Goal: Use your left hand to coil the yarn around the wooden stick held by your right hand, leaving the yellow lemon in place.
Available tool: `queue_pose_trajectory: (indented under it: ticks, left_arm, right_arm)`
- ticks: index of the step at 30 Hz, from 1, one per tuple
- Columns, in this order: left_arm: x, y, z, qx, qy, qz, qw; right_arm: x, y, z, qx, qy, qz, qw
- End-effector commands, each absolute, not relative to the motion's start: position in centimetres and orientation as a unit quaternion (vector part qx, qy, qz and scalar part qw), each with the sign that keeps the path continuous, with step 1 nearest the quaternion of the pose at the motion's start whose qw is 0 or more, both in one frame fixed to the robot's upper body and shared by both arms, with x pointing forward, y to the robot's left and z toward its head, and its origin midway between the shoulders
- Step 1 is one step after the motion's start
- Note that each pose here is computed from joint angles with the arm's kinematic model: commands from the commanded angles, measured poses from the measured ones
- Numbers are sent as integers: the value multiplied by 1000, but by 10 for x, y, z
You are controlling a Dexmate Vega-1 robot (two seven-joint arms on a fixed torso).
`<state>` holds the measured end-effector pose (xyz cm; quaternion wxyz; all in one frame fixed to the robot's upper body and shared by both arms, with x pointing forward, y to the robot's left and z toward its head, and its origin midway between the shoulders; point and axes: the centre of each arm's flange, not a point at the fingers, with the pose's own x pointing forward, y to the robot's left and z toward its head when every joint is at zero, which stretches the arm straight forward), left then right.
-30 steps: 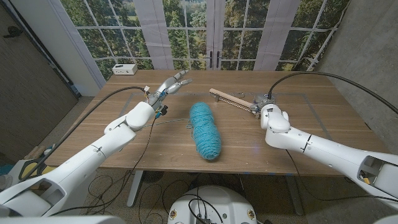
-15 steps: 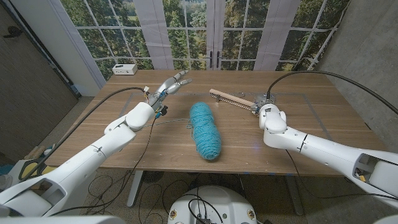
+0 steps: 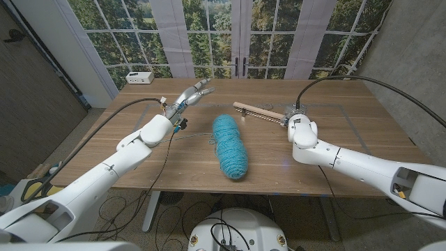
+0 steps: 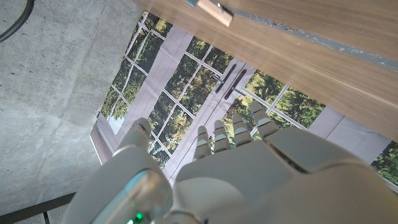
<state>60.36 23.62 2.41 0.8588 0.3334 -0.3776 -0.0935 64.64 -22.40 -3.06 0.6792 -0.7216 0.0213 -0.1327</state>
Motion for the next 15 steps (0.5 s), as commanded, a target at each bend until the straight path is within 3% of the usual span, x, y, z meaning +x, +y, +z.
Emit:
queue_pose_trajectory:
  ticks: [1, 15]
  left_arm:
    - [602, 237, 25, 331, -379, -96, 859]
    - [601, 231, 28, 341, -375, -104, 856]
  right_arm:
    - [646, -224, -34, -732, -4, -149, 665]
    - [628, -232, -45, -709, -122, -207, 663]
